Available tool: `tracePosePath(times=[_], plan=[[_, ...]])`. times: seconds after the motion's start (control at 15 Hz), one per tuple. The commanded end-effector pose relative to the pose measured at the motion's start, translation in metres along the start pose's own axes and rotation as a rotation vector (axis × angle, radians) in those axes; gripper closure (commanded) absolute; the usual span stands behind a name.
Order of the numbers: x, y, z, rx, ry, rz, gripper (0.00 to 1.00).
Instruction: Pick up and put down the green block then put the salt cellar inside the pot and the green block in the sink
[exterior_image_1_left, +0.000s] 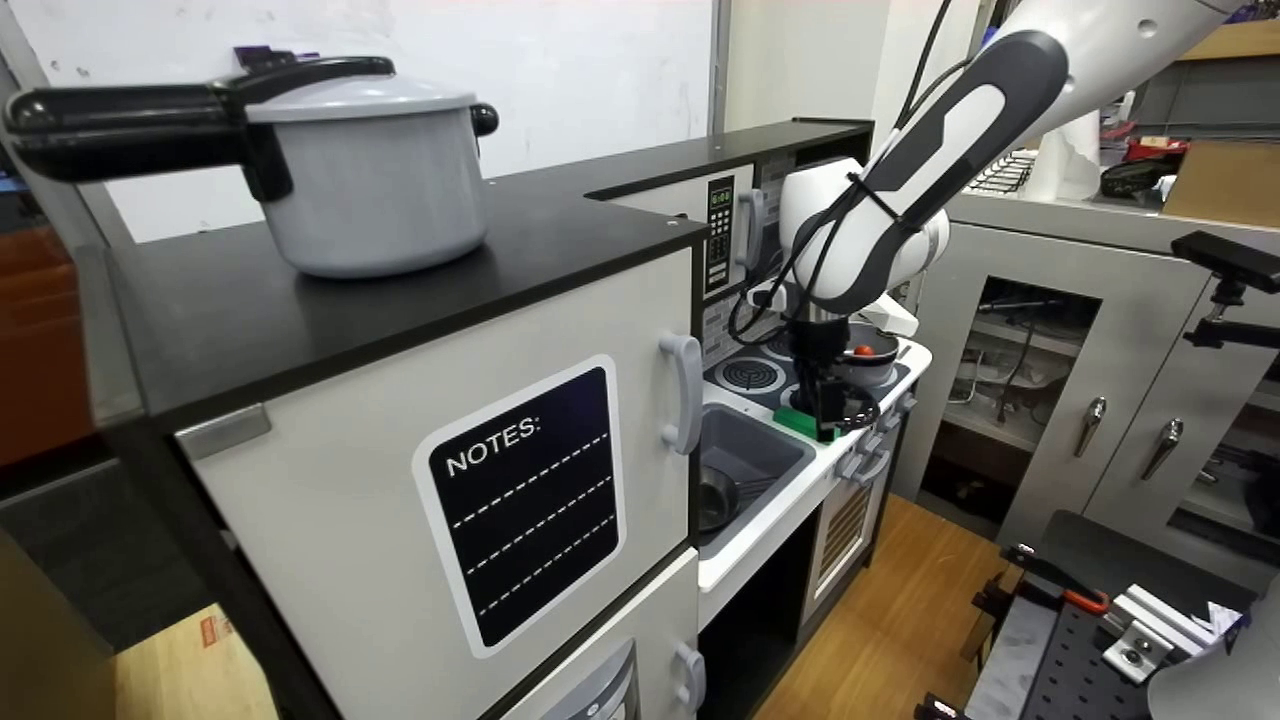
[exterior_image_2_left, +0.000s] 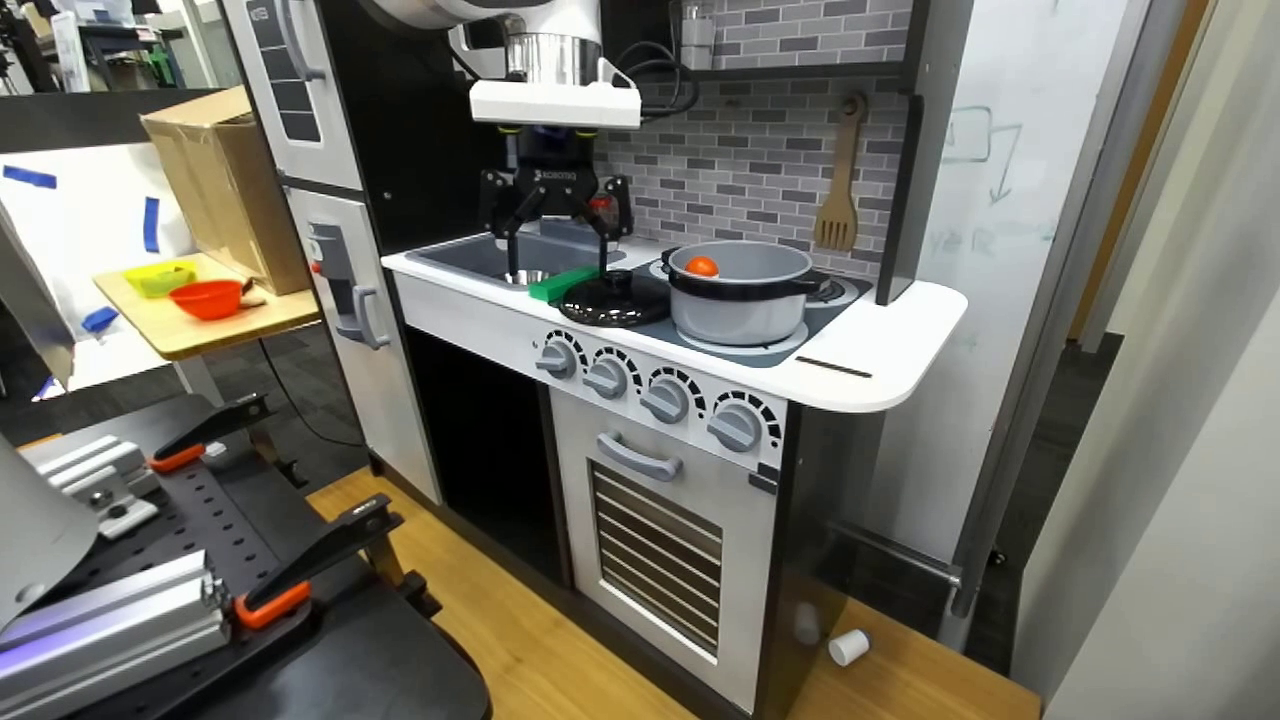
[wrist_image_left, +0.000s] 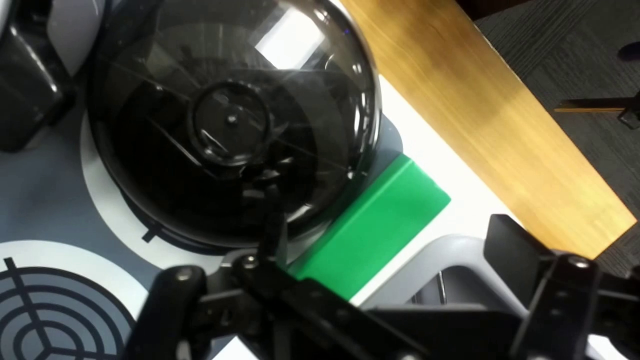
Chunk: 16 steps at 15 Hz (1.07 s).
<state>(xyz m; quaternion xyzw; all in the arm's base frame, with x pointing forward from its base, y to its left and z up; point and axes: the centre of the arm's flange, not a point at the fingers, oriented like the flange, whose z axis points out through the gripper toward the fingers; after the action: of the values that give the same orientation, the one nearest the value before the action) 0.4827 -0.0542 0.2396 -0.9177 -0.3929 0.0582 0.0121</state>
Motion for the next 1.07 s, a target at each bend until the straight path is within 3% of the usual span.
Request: tracePosePath(times=[0.0,0.53,0.6,0.8,1.0], plan=[[0.022,0.020,0.022,0.008,-0.020,-0.013,0.00],[0.015,0.015,0.005,-0.005,0.008,-0.010,0.03],[0.013,0.014,0.004,-0.002,0.009,-0.006,0.26],[0.000,0.012,-0.005,0.010,0.016,0.011,0.34],[-0.015,0.014,-0.012,0.003,0.018,0.037,0.58]])
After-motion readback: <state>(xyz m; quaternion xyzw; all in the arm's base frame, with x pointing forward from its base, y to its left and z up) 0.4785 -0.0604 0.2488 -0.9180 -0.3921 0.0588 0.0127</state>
